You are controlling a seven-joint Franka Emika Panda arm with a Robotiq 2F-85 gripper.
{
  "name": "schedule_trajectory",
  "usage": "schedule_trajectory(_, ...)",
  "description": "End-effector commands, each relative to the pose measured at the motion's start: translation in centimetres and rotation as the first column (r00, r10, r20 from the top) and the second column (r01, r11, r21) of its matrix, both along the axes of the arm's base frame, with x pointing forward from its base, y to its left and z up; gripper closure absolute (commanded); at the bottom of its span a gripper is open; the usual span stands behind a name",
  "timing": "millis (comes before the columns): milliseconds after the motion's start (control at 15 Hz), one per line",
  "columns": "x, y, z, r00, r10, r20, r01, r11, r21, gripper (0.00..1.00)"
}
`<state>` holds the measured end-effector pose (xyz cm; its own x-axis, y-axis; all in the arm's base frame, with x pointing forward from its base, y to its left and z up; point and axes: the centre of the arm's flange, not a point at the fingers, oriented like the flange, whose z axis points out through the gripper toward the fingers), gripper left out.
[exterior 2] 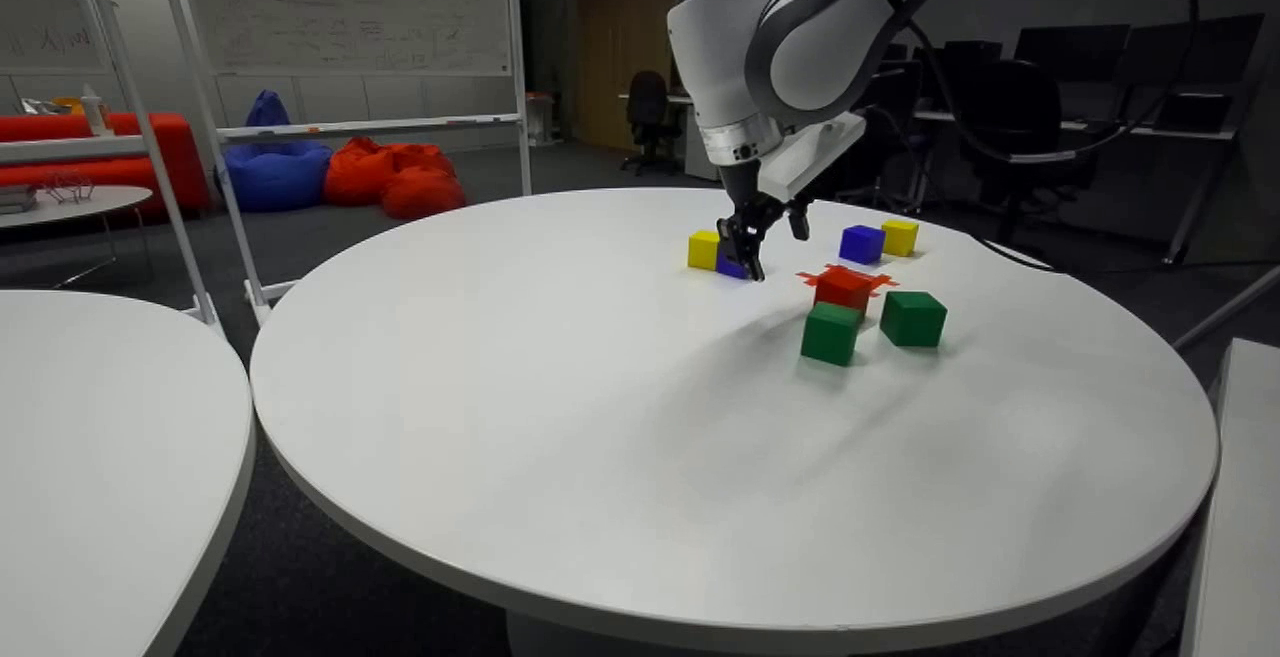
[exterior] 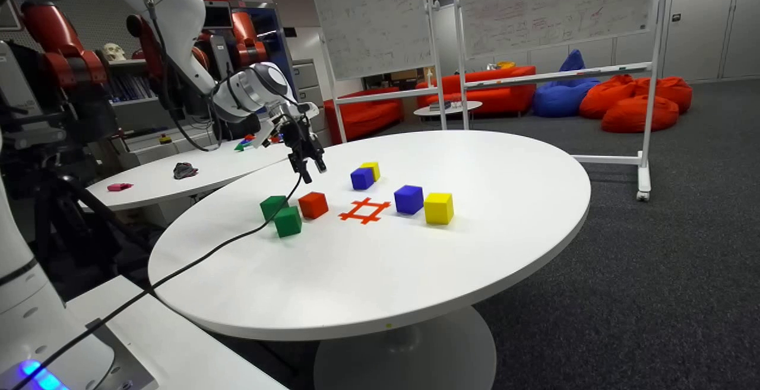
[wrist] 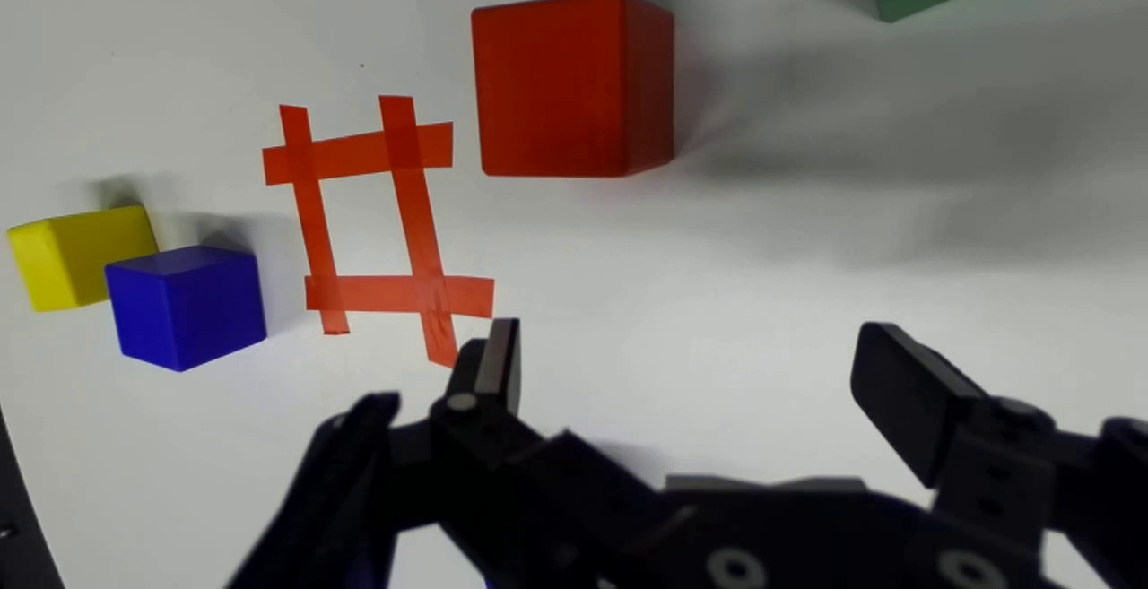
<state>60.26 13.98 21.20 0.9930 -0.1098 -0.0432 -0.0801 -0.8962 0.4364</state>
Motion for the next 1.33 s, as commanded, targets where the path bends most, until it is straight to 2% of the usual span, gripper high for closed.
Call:
schedule_trajectory(0,-2.0,-0.5,1.6,0.999,-0.001,0.032,0.001,1.000,-0.014,0.00)
schedule_trajectory(133,-1.9,-0.6,1.7,1.000,0.018,0.021,-0.017,1.000,-0.009,0.00)
schedule_trajectory(200,-0.3,-0.1,0.8,1.000,0.001,0.012,-0.001,1.000,-0.006,0.00)
schedule_trajectory(1267,-0.9,-0.9,-0.1,1.000,0.000,0.011,0.000,1.000,0.002,0.00)
